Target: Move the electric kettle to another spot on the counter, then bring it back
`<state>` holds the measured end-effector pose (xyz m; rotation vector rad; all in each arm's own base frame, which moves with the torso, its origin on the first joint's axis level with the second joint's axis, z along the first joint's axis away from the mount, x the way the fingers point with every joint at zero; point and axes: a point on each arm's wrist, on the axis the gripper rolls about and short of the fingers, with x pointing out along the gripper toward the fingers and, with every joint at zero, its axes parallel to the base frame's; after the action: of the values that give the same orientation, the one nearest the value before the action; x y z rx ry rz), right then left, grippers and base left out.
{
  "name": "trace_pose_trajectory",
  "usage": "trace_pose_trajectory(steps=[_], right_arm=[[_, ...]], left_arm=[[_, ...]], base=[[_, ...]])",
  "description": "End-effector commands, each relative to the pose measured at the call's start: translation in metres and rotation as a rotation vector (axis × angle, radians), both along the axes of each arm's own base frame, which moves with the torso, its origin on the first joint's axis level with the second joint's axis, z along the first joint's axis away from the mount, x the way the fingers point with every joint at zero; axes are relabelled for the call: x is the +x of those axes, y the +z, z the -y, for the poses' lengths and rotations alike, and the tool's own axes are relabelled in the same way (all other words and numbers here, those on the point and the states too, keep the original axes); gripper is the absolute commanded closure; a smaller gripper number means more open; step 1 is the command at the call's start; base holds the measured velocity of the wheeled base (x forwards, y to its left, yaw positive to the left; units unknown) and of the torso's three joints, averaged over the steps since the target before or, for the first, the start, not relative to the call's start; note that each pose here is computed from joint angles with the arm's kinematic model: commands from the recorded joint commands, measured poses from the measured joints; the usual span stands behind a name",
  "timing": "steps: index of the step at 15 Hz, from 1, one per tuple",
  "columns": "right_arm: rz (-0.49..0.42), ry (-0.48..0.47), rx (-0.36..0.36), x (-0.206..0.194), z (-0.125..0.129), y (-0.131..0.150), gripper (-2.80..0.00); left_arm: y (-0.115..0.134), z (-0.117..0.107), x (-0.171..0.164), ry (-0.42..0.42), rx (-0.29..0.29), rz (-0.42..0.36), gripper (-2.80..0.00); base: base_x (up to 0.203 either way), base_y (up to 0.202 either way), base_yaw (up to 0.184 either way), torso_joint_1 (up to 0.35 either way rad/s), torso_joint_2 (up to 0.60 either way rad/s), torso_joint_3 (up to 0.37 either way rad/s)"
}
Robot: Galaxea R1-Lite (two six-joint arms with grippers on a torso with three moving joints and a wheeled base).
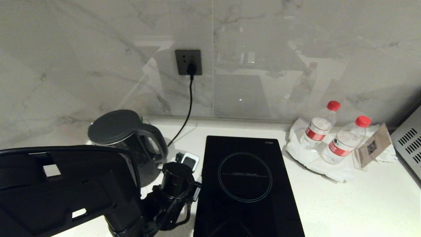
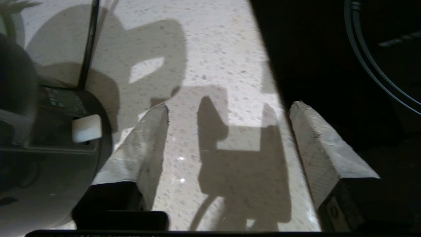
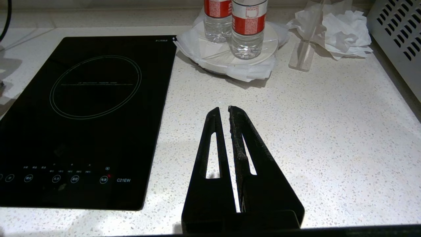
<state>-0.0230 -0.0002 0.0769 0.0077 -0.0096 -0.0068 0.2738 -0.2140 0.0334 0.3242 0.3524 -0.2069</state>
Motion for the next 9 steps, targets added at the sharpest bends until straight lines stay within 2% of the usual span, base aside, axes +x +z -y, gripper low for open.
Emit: trace_pose_trajectory(steps=[1, 5, 9], right_arm=[[0.001, -0.001, 0.000, 0.000, 0.000, 0.000, 0.00], [0.000, 0.000, 0.000, 0.000, 0.000, 0.000, 0.00], [0.001, 0.000, 0.000, 0.000, 0.000, 0.000, 0.00]], left_arm=[[-0.001, -0.009, 0.010, 0.046, -0.004, 0.010, -2.80], [-0.001, -0.021, 0.017, 0.088, -0.001, 0.011, -2.80], [-0.003, -0.023, 0.017, 0.092, 0.000, 0.011, -2.80]], base=[[0.000, 0.000, 0.000, 0.000, 0.00, 0.000], [0.000, 0.000, 0.000, 0.000, 0.00, 0.000], [0.000, 0.000, 0.000, 0.000, 0.00, 0.000]])
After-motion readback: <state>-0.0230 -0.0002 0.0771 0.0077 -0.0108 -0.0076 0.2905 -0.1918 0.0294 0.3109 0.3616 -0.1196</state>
